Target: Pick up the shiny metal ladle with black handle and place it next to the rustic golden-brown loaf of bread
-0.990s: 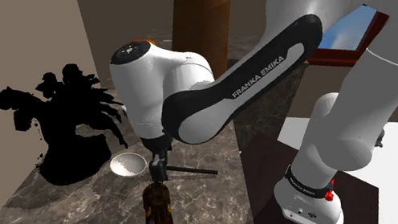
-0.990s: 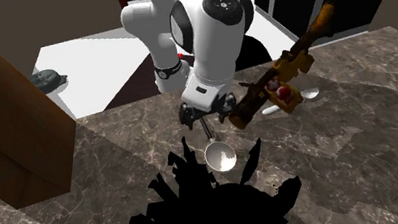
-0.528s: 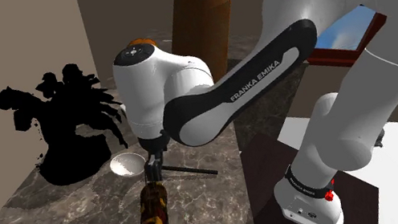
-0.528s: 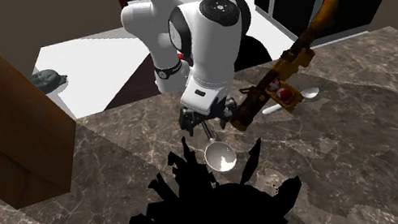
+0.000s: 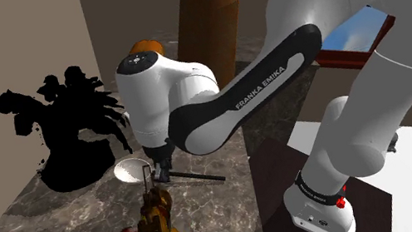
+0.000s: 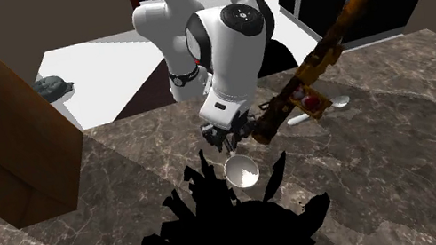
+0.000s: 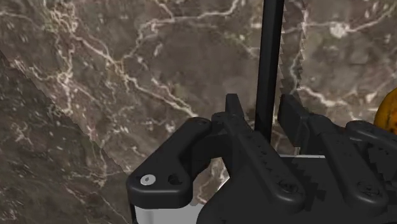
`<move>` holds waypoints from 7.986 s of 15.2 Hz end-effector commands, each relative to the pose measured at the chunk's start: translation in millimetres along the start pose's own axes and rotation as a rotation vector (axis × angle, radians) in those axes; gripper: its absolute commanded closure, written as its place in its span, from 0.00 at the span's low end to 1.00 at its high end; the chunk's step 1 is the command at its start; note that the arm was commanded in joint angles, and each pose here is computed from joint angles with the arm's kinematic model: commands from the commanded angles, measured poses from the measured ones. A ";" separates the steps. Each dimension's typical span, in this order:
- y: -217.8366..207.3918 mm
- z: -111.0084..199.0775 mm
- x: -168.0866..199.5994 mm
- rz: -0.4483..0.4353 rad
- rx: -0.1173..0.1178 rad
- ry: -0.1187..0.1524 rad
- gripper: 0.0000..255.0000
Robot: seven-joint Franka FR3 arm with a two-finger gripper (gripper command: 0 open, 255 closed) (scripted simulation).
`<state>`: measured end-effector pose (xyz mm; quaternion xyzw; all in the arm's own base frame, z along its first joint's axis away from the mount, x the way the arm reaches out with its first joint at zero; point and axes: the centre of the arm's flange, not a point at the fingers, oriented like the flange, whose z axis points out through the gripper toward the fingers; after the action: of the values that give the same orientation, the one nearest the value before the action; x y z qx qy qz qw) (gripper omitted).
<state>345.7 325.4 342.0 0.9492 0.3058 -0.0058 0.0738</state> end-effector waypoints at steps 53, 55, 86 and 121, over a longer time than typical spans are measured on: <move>53.7 -212.1 -17.4 -0.018 -0.001 -0.052 1.00; 79.1 -209.0 -10.8 -0.018 -0.001 -0.052 1.00; 439.2 -149.2 84.0 -0.018 -0.001 -0.052 1.00; 414.0 33.6 94.4 -0.018 -0.001 -0.052 1.00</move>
<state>663.9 44.3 372.2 0.9461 0.3117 -0.0264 0.0839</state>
